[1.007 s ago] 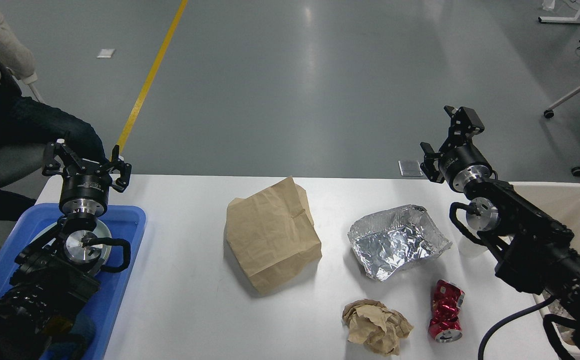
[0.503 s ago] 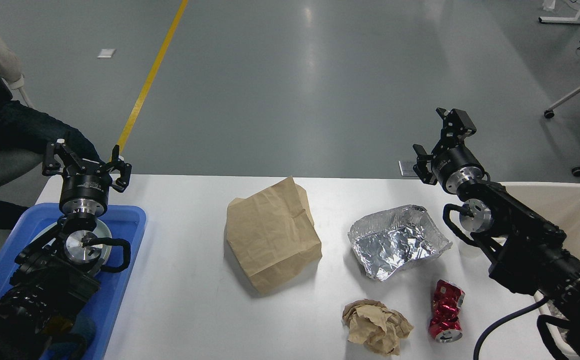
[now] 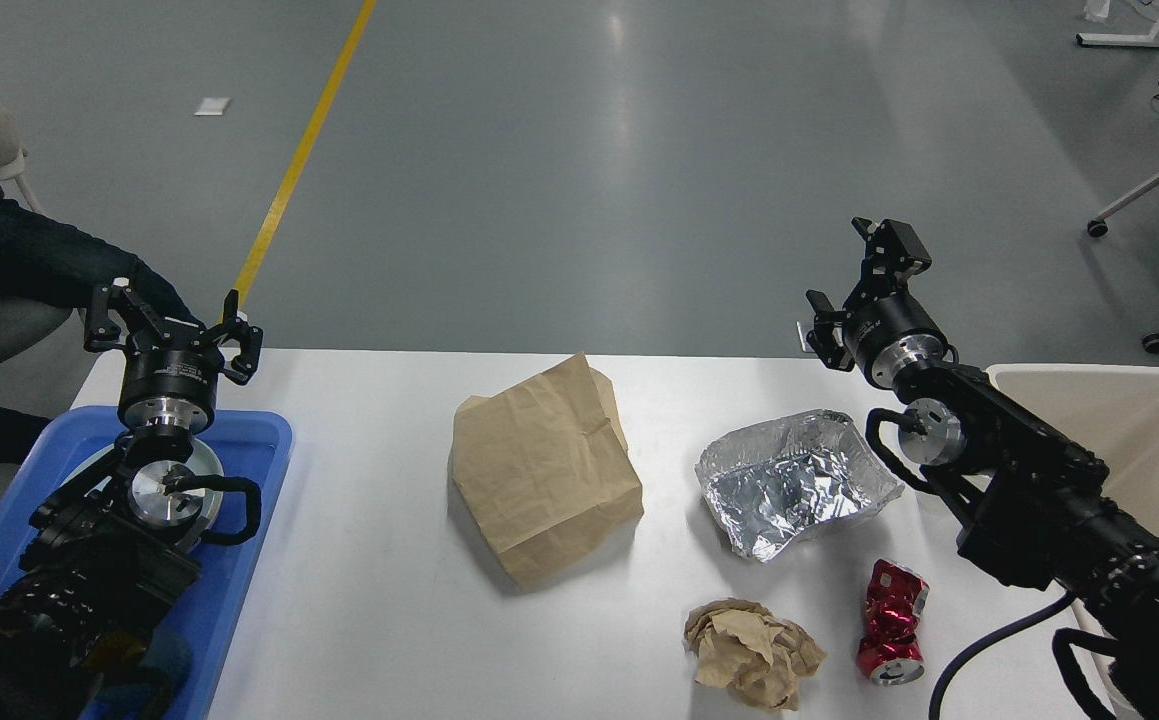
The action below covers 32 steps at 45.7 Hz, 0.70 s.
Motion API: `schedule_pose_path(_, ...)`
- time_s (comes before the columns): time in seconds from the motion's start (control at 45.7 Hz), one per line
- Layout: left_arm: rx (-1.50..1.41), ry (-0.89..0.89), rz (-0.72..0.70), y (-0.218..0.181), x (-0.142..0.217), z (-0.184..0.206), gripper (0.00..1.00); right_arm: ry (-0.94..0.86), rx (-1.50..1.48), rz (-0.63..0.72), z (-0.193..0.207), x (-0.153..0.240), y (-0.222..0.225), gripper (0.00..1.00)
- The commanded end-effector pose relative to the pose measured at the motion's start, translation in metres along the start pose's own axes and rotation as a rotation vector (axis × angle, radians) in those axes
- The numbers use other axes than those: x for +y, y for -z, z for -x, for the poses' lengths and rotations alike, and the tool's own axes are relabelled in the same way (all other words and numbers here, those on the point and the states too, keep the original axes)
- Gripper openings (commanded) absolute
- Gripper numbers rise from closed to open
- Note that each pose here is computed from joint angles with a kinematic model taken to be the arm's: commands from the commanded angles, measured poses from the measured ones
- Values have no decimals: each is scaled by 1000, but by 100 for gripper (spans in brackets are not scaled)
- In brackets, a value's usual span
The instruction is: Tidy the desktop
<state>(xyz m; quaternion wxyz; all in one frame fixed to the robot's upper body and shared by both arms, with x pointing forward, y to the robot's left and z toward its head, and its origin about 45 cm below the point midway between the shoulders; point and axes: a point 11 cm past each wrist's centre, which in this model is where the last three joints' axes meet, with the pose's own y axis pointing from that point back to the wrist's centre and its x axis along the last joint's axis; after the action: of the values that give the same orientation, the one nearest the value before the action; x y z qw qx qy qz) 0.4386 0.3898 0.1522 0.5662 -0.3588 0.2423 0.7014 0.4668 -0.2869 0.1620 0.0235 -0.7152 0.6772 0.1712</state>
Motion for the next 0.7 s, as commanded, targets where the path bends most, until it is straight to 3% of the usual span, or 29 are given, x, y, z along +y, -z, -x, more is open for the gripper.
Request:
schedule_pose_path(0.0,0,0,0,0,0,0,96,-3,-4,6,0,1,-4,100)
schedule_pose_path(0.678,0,0,0,0,0,0,96,5,-10,17,7,1,-11,100)
